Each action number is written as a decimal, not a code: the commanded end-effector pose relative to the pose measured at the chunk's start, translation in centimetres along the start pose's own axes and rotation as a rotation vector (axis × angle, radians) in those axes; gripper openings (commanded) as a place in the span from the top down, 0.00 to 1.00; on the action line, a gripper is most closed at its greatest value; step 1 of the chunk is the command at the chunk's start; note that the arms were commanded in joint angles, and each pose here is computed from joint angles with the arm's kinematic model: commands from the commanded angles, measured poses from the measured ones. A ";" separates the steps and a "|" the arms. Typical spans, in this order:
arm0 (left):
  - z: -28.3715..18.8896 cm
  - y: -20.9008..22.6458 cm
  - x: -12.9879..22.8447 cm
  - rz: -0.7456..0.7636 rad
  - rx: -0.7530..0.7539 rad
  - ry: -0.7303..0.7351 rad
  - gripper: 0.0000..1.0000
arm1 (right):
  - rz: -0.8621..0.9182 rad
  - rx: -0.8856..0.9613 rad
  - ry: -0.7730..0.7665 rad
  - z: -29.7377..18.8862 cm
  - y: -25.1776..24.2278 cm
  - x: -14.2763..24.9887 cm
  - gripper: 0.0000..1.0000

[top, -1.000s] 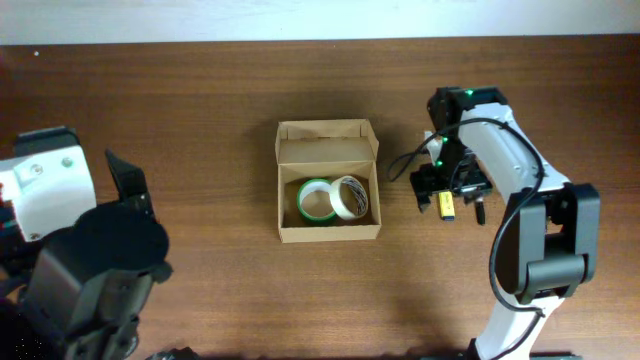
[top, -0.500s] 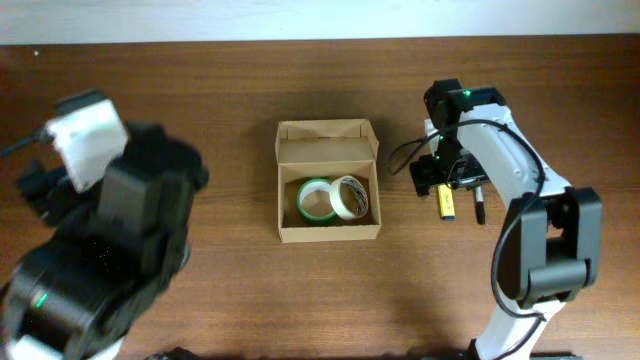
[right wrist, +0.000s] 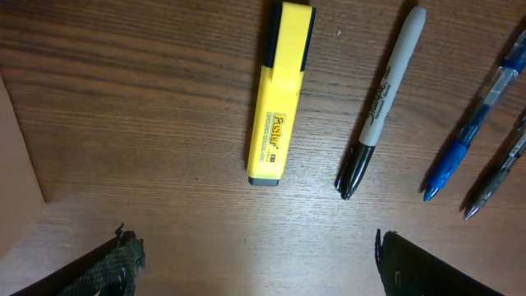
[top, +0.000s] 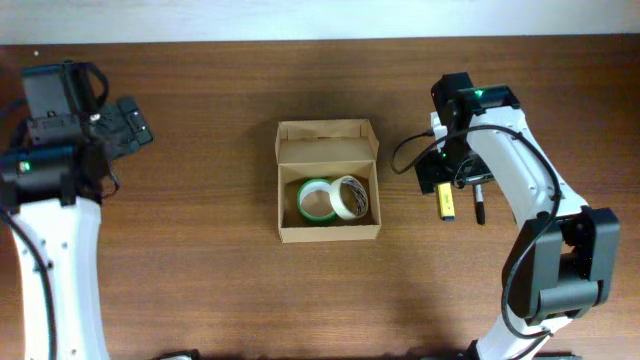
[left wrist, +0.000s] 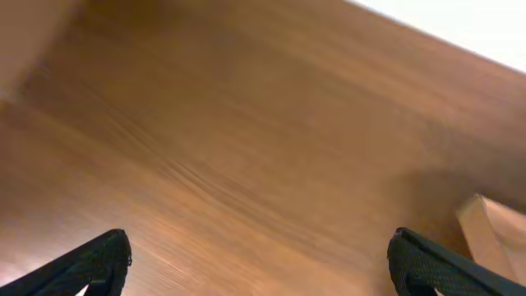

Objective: Pack container
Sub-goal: 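Lower right gripper onto yellow highlighter and close to grasp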

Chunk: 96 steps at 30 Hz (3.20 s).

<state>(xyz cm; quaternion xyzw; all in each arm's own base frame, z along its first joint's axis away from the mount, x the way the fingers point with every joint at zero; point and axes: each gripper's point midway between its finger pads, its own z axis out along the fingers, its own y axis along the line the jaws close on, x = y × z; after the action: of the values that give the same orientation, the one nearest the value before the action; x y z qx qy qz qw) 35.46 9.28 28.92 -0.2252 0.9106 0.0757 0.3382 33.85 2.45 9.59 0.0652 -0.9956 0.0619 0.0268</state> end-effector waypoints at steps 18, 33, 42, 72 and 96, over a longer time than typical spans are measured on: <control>0.9 -2.0 1.6 0.025 0.152 0.097 0.01 | 0.057 -0.010 0.012 1.8 -1.3 -0.7 0.04; 0.9 -2.0 1.6 0.025 0.151 0.096 0.01 | 0.087 -0.080 0.153 6.5 -2.0 -0.1 0.07; 0.9 -2.0 1.6 0.025 0.149 0.095 0.01 | 0.081 -0.104 0.197 8.1 -1.4 0.1 0.13; 0.9 -2.0 1.6 0.025 0.149 0.095 0.01 | 0.080 -0.122 0.235 10.9 -0.6 1.8 0.28; 0.9 -2.0 1.5 0.025 0.148 0.095 0.01 | 0.088 -0.117 0.183 8.2 -1.0 0.6 0.96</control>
<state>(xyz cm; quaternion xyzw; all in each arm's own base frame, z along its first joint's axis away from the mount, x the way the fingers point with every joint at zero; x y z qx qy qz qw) 35.89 7.17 27.19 -0.1992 0.9302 0.0012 0.3082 31.90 0.31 0.05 0.0134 -0.9900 0.0076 0.1404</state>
